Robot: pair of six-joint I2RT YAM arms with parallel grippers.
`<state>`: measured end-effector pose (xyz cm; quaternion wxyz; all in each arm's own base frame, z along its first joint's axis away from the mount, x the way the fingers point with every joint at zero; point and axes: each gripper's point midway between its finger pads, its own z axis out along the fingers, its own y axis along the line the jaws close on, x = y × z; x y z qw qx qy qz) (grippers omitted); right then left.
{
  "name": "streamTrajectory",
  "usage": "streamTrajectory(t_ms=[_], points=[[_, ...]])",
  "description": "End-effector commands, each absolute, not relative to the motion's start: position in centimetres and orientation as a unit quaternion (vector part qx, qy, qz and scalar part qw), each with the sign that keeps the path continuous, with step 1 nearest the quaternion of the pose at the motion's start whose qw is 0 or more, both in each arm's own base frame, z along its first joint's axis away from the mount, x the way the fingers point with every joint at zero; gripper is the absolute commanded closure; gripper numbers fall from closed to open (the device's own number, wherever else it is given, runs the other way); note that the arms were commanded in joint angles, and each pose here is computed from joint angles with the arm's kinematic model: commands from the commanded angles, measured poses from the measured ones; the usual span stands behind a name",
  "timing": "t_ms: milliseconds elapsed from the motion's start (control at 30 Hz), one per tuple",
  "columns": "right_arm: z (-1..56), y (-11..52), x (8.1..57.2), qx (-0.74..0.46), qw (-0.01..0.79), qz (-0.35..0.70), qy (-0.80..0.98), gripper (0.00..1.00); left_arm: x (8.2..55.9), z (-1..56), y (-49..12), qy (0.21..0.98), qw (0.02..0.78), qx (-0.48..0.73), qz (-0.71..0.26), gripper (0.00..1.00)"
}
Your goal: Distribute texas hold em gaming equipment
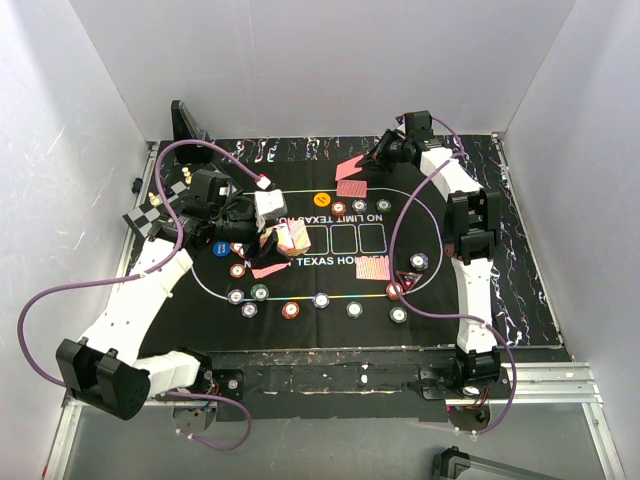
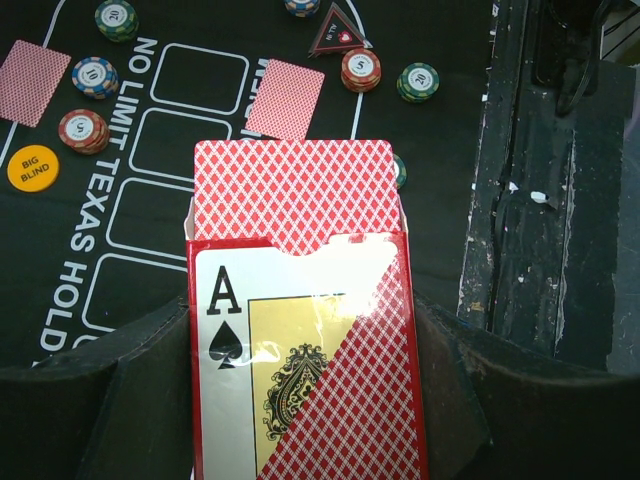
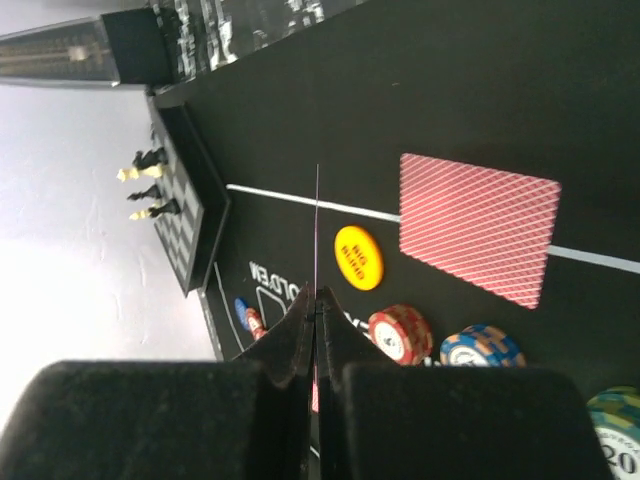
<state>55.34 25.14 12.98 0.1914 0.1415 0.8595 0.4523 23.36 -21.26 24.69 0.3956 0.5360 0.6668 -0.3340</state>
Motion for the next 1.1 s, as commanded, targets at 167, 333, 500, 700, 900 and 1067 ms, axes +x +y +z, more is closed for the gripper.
streamTrajectory(t_ms=[167,333,500,700,900,1067], points=[[8.4,22.2,56.7,0.207,0.188,0.375,0.884,0.77,22.1,26.2,-21.4,0.644,0.411,0.541,-0.351,1.0],[8.6,20.7,56.8,0.226,0.195,0.358,0.885,0.48,21.7,25.7,-21.3,0.647,0.407,0.54,-0.354,1.0],[12.0,19.8,55.9,0.208,0.225,0.339,0.889,0.4,21.8,25.7,-21.4,0.646,0.405,0.539,-0.357,1.0],[19.2,21.6,51.2,0.145,0.26,0.38,0.876,0.32,21.8,25.8,-21.4,0.645,0.405,0.54,-0.358,1.0],[25.0,27.9,40.4,0.03,0.205,0.521,0.828,0.16,22.1,26.0,-21.5,0.644,0.41,0.54,-0.355,1.0],[29.9,29.9,33.1,-0.05,0.168,0.665,0.726,0.14,22.7,26.6,-21.7,0.639,0.425,0.535,-0.353,1.0]])
